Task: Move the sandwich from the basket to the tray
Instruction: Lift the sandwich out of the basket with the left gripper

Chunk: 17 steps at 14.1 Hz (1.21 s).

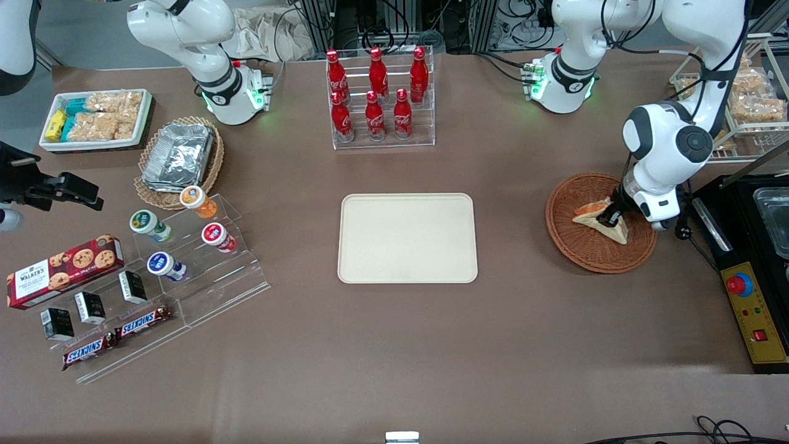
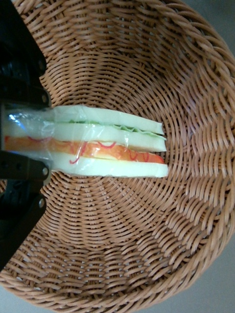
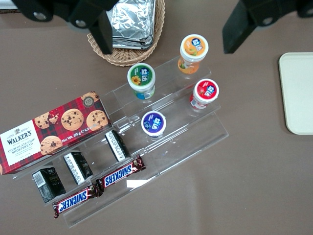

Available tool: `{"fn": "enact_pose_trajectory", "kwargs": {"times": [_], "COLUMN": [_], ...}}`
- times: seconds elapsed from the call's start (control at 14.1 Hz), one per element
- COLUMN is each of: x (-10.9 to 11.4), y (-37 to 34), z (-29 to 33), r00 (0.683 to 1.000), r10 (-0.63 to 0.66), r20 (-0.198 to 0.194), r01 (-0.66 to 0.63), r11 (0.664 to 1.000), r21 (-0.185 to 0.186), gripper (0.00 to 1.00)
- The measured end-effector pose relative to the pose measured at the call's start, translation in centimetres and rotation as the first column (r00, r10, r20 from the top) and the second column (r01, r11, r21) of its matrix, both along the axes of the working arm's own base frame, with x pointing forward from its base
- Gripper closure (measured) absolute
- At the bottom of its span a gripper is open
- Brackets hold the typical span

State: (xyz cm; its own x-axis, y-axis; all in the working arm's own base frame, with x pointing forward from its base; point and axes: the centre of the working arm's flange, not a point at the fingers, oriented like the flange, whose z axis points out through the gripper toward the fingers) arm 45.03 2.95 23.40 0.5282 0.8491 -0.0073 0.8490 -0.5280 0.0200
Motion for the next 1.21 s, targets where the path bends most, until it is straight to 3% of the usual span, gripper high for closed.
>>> {"fn": "enact_pose_trajectory", "kwargs": {"times": [0.5,0.85,1.07,1.21], "x": [0.8,2.1,3.8,4.5], "y": [-0.2,0.0,0.8,0.9], "z": [4.9,14.4,22.2,27.0], "r00": [0.998,0.986,0.973,0.964], "r10": [-0.048,-0.163,-0.222,-0.255], "r20": [0.032,-0.024,-0.066,-0.074], "r01": [0.048,0.162,0.22,0.254], "r11": [0.999,0.985,0.975,0.967], "r21": [-0.014,-0.051,-0.04,-0.029], "gripper": [0.75,0.75,0.75,0.75]}}
